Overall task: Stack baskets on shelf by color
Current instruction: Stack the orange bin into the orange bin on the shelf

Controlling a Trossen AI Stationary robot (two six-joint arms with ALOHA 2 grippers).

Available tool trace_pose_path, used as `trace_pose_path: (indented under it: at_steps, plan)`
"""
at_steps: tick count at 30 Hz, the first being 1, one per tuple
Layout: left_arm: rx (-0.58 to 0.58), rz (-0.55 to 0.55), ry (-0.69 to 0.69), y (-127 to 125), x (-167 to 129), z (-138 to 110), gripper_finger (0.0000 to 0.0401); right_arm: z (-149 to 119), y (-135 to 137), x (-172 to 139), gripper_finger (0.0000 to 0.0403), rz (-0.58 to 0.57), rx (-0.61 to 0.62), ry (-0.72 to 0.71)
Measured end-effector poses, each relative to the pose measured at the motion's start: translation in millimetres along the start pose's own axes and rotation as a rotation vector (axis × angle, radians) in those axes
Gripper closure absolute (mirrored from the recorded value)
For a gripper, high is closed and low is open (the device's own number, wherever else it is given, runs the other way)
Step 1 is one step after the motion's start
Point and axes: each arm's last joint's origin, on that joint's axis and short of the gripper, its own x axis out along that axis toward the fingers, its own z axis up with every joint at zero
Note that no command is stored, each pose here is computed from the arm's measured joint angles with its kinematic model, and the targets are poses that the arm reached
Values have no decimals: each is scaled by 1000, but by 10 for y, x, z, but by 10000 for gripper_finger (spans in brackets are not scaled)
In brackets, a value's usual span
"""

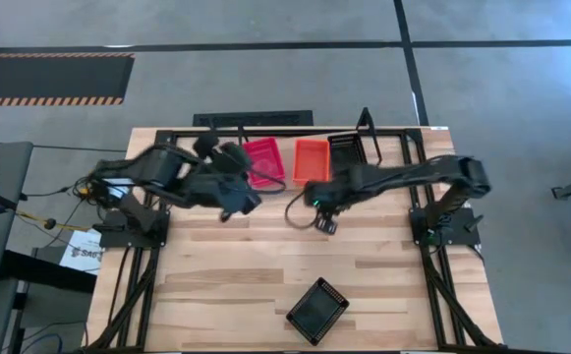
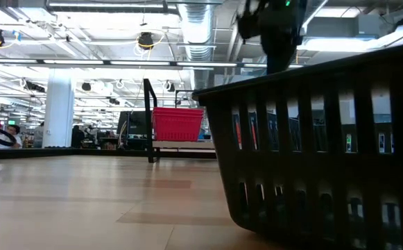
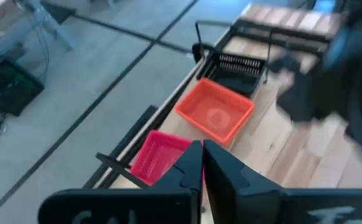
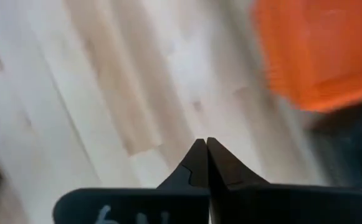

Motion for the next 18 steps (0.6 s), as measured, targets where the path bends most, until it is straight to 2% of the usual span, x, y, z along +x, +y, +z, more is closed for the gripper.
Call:
trace_pose_path:
  at_steps: [4,8,12,18]
  plan:
    - [11,-10,-93,161,-312,-39,401,39,274,364,401,46,-75,73]
    - [-6,-61,-168,347,-620,-103,401,60,391,633,402,55,-94,120]
    - [-2,-101,-215,425,-812,-191,401,122,333,699,402,54,-71,106]
    - [11,-110,-195,419,-812,-429,401,219,35,625,402,49,-38,71]
